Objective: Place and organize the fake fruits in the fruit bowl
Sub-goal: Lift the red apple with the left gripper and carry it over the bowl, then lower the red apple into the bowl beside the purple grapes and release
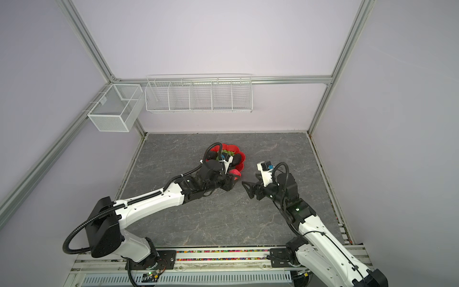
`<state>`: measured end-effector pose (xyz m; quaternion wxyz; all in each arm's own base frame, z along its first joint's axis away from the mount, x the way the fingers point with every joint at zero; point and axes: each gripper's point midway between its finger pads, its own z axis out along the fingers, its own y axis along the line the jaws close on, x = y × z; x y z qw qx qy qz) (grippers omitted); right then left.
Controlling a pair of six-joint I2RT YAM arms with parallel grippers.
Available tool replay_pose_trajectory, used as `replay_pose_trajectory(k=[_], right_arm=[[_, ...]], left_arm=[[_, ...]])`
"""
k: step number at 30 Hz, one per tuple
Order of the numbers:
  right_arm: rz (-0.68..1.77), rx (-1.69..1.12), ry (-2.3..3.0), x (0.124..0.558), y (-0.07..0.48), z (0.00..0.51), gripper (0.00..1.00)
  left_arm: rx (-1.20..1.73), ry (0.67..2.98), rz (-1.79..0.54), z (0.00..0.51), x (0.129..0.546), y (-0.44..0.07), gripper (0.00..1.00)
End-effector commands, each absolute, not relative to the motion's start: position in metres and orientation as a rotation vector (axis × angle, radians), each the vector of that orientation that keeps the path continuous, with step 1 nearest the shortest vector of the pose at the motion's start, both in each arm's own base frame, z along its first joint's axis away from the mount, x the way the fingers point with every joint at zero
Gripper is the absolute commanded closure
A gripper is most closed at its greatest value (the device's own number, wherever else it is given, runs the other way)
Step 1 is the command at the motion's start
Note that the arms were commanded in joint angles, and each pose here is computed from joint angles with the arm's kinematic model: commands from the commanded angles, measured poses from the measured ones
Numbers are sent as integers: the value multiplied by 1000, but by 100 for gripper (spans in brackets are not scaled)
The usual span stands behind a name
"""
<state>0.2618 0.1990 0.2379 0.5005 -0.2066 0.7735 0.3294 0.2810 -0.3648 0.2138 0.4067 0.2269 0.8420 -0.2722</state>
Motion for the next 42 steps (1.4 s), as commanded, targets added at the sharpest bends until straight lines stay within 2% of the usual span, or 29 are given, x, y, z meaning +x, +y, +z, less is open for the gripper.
replay_pose_trajectory(k=[1,6,10,13,30,42], right_arm=[[842,-602,1761,267,220,268,12],[808,-673,1815,277,235,245,12],[774,-736,1847,284,246,210,12],[806,-743,1818,280,250,202,12],[809,-743,1852,279,251,188,12],[818,-757,1814,271,251,192,12]], left_arm=[[527,2126,-576,218,298,-335,56],[413,2160,-454,221,333,-290,56],[296,2215,-350,212,364,-252,56],[261,2258,-263,201,380,-236,56],[306,2436,-178,133,424,-259,56],[318,2499,-134,101,426,-259,56]])
